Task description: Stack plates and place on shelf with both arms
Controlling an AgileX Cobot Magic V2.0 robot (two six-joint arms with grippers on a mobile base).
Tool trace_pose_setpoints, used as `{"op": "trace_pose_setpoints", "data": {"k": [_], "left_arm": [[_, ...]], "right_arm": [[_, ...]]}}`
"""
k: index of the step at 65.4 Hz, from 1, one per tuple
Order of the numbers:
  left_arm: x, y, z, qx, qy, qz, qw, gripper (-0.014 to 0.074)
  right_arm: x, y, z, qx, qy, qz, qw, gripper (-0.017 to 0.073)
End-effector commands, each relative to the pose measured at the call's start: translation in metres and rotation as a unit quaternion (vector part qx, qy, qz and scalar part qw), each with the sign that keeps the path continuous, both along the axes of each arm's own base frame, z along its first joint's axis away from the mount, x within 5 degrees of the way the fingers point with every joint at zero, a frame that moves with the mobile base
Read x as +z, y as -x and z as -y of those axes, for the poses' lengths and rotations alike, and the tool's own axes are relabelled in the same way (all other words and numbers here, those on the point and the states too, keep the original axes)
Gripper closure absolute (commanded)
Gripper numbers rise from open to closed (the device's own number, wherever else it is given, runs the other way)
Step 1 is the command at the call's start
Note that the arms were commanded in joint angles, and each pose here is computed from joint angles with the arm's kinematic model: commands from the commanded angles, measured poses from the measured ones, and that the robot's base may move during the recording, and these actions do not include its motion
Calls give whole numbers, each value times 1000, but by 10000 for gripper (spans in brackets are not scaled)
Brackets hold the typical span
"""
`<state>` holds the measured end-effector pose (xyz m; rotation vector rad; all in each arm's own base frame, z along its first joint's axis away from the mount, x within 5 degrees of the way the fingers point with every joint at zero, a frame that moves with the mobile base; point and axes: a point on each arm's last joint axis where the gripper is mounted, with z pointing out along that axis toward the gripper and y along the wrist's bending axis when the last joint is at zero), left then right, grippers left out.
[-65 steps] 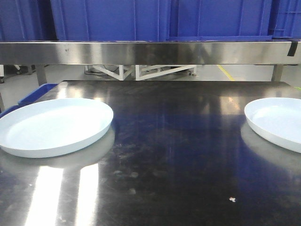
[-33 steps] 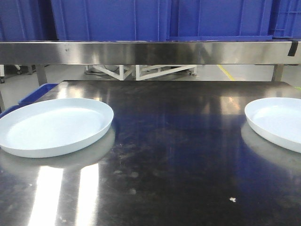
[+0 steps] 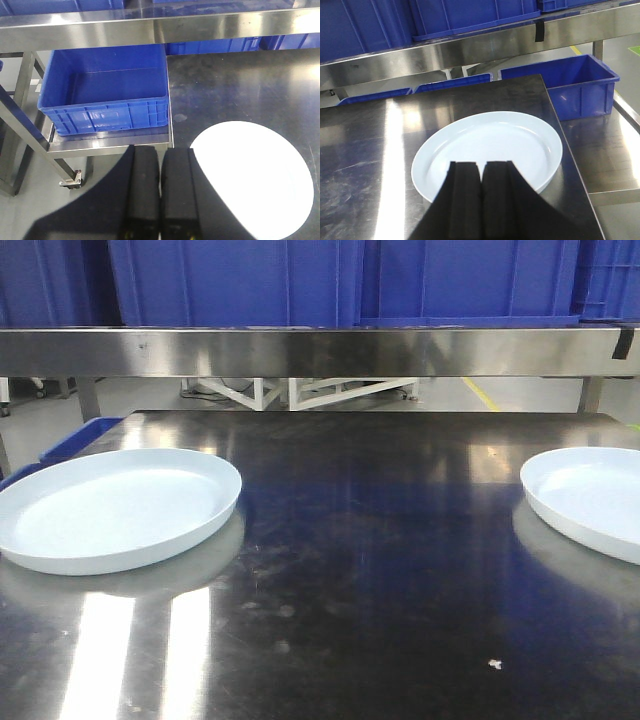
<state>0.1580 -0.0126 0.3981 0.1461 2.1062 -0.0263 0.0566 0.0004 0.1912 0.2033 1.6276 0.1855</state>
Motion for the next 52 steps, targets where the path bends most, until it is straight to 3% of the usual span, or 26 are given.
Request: {"op": "trace_pose_setpoints", "data": {"k": [1, 10, 19, 52], "left_arm": [[19, 0, 1, 2, 14, 55, 998, 494], [20, 0, 1, 1, 19, 60, 998, 494], [14, 3, 4, -7, 40, 20, 999, 494], [13, 4, 5, -8, 40, 15, 999, 494]], "right_arm": [[10, 1, 1, -8, 8, 57, 998, 508], [10, 1, 1, -8, 8, 57, 998, 508], [10, 1, 1, -8, 8, 57, 998, 508], [10, 1, 1, -8, 9, 59, 998, 508]]}}
